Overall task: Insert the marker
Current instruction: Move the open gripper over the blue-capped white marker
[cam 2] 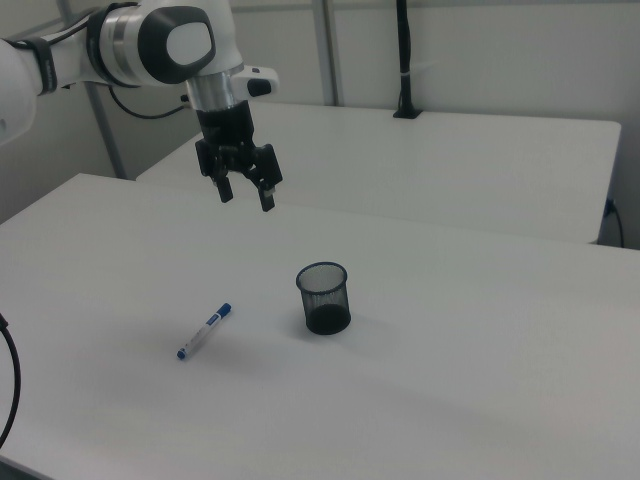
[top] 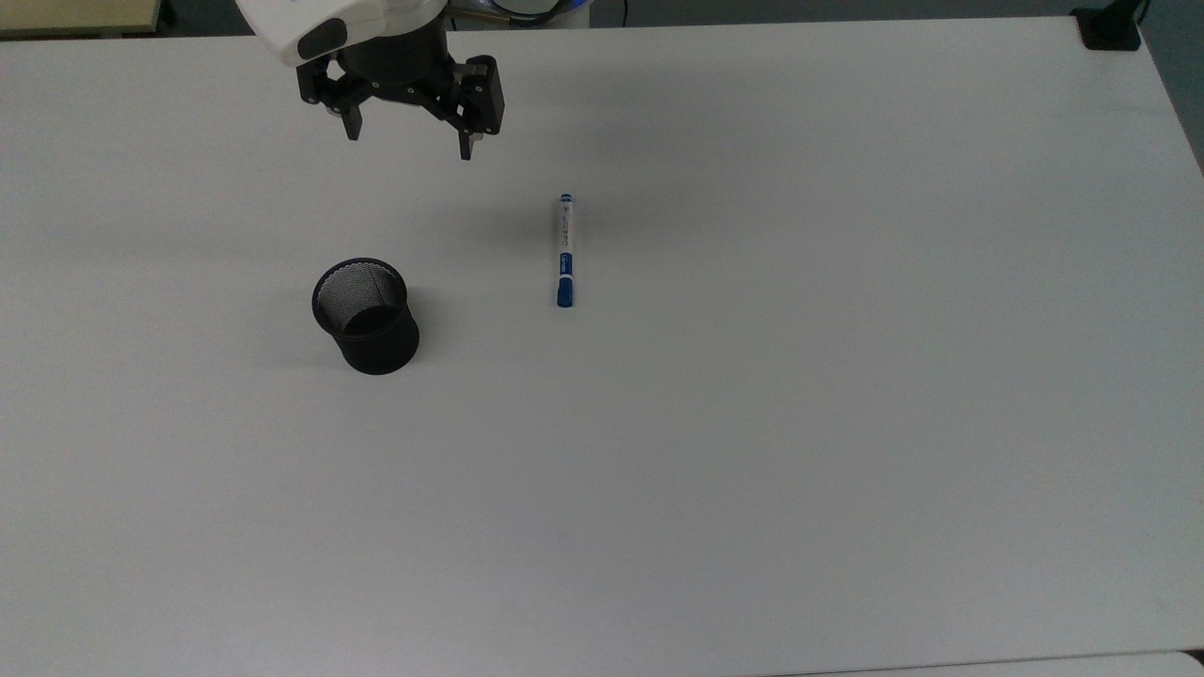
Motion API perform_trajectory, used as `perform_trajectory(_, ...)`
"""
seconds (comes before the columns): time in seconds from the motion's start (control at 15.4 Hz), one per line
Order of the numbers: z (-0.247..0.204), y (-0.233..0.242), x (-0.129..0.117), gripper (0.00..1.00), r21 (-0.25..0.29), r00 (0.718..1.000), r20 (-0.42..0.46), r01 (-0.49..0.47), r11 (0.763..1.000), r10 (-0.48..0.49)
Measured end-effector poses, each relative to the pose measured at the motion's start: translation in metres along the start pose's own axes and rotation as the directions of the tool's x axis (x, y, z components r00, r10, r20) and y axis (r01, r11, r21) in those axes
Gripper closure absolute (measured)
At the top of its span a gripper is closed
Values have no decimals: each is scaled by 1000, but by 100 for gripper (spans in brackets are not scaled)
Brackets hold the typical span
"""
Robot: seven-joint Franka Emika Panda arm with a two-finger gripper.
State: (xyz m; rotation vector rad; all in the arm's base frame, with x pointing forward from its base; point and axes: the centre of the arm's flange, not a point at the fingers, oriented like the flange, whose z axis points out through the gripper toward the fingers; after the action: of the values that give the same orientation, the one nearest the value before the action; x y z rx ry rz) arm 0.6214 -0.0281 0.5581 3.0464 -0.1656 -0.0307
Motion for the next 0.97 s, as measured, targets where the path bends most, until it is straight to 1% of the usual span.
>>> perform_trajectory(0.13, -2, 2, 0, 0, 3, 1000, -3, -7, 1000, 7)
perform_trajectory(0.32, -10, 16, -2, 0, 22, 999, -17, -33, 999, 33)
perform_trajectory(0.52, -14, 25, -1, 0, 89, 998, -18, -63, 994, 65)
perform_trajectory(0.58, -14, 31, -1, 0, 102, 997, -18, -74, 992, 76)
perform_trajectory(0.65, -13, 34, -1, 0, 107, 997, -17, -76, 991, 78)
perform_trajectory(0.84, -13, 38, -1, 0, 114, 999, -21, -37, 993, 40)
perform_trajectory(0.97, -13, 41, -1, 0, 129, 999, -22, -31, 991, 35)
